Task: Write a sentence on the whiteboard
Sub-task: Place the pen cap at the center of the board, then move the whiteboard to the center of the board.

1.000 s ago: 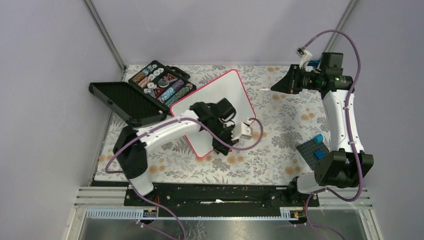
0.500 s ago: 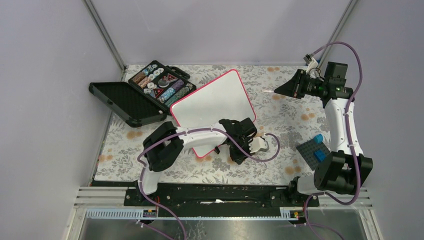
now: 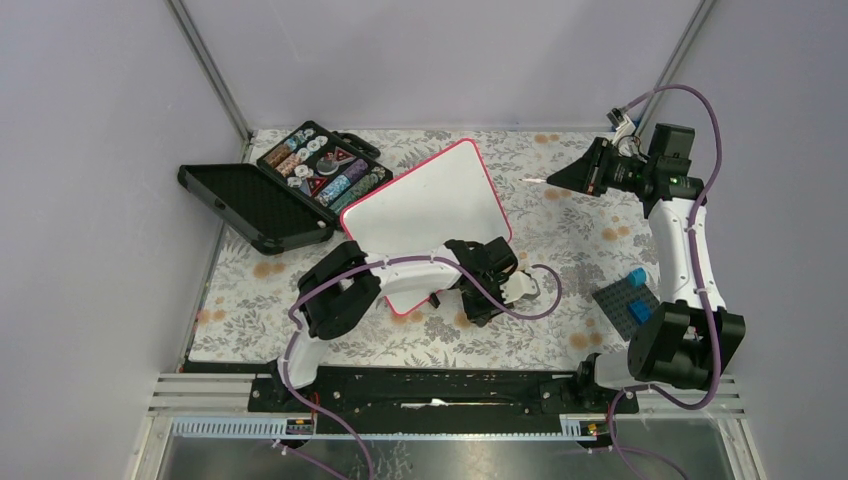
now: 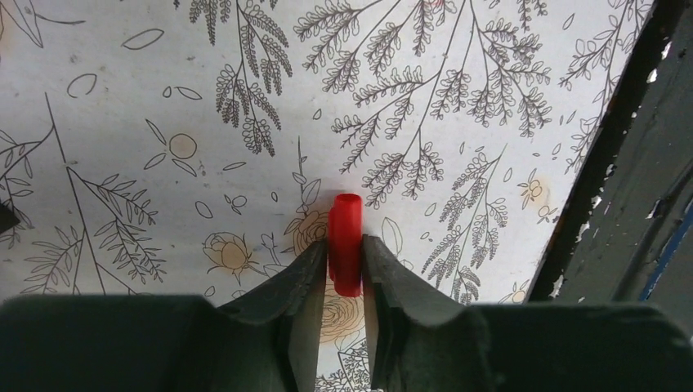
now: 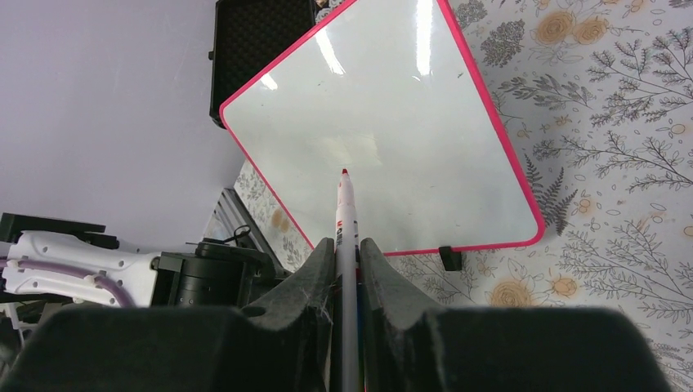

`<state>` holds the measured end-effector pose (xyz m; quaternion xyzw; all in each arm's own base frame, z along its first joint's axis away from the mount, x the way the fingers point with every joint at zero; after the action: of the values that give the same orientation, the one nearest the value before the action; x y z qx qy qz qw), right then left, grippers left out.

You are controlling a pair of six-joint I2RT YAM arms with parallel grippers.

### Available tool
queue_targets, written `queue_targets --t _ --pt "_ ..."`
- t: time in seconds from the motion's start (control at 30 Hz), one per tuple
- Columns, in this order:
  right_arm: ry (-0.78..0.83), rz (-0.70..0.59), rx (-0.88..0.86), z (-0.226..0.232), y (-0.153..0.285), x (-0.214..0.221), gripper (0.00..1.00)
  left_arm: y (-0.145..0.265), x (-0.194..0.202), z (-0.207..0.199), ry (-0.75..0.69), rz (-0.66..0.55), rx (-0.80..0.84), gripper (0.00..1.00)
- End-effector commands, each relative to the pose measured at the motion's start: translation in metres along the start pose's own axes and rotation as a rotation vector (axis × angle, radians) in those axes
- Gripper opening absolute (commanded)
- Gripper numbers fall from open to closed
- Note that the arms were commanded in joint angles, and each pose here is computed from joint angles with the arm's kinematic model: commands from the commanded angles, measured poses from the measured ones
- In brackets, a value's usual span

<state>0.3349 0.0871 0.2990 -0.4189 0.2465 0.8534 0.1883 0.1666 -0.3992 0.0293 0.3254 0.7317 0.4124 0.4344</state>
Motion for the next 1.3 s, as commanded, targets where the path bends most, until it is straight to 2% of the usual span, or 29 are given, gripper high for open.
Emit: queue_targets --t 0.0,0.27,0.47,0.63,0.7,0.83,0.97,1.13,1.27 --pt "0.018 -0.012 -0.044 0.003 -0.002 -0.005 0.0 -0.006 -0.007 0.009 0.001 -0.003 -0.039 0.3" --pt "0.031 -0.014 -0.055 0.005 -0.001 -0.007 0.0 0.0 -0.008 0.008 0.003 0.001 -0.044 0.5" --pt "0.037 -0.014 -0.056 0.003 -0.002 -0.008 0.0 0.029 -0.025 -0.006 -0.014 -0.045 -0.012 0.65" --pt "0.05 -0.012 -0.055 0.004 -0.005 -0.012 0.0 0.066 -0.045 -0.018 -0.03 -0.146 0.064 0.92" --pt "0.062 -0.013 -0.051 0.005 -0.006 -0.014 0.0 0.088 -0.055 -0.015 -0.008 -0.207 0.098 0.99" --pt "0.085 -0.013 -0.034 0.002 -0.007 -0.021 0.0 0.143 -0.072 -0.002 0.064 -0.343 0.132 0.99" --pt "0.102 -0.003 -0.031 -0.003 -0.014 -0.027 0.0 0.199 -0.074 0.01 0.09 -0.452 0.064 0.99" --pt "0.139 0.018 -0.052 0.004 -0.031 -0.032 0.0 0.266 -0.052 0.048 0.218 -0.585 0.008 0.99" --pt "0.208 0.05 -0.084 0.022 -0.052 -0.032 0.0 0.323 -0.023 0.083 0.346 -0.744 -0.073 0.99"
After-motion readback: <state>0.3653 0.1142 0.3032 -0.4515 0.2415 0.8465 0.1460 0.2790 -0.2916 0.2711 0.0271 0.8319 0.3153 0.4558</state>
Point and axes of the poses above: each gripper's point midway between its finger pads, its own y axis back along the fingers, its own z axis along the line the jaws close on, x = y × z, the point moved 1 cm from there along y, back along the fingers, and after that the axes turned 14 degrees about y, right-handed, at the moved point
